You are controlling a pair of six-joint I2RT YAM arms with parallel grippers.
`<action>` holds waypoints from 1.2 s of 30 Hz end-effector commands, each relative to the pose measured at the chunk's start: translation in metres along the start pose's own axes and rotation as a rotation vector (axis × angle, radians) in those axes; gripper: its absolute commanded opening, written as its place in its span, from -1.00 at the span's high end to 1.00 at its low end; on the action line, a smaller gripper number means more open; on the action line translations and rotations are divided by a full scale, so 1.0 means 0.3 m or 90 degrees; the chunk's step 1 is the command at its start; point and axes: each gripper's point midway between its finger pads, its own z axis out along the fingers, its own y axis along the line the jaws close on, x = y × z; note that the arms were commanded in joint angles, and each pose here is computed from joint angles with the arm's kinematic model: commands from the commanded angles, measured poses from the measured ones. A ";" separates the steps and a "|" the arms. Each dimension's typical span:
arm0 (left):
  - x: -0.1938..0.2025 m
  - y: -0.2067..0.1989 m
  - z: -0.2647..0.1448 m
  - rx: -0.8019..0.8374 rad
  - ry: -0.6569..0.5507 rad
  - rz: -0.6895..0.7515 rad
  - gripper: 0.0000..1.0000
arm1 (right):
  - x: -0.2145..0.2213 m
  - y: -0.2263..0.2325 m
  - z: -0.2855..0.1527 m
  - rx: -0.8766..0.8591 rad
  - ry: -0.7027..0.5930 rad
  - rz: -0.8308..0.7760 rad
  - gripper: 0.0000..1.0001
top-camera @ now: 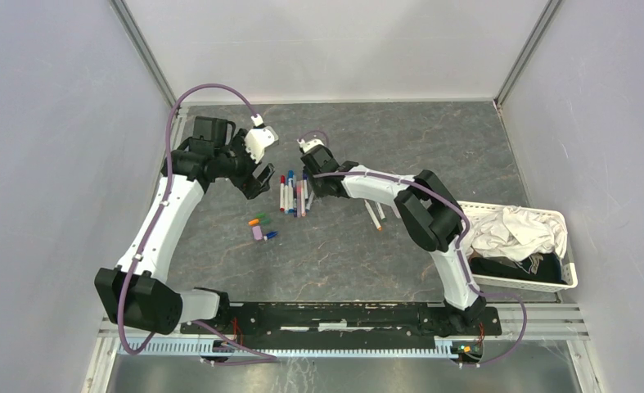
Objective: Open the pen caps
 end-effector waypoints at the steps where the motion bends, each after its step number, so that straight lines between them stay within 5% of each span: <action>1: -0.036 0.003 -0.006 0.006 -0.021 -0.001 -0.82 | -0.137 -0.054 -0.105 0.035 -0.058 0.024 0.33; 9: -0.027 0.001 -0.006 0.007 -0.016 0.006 -0.79 | -0.207 0.000 -0.103 -0.002 -0.063 0.078 0.36; 22: -0.014 -0.002 0.006 0.013 -0.010 0.008 -0.77 | -0.006 0.018 -0.014 -0.008 0.028 0.075 0.30; 36: 0.002 -0.004 0.009 0.013 -0.003 0.012 -0.77 | -0.179 0.055 -0.059 0.001 -0.058 0.077 0.37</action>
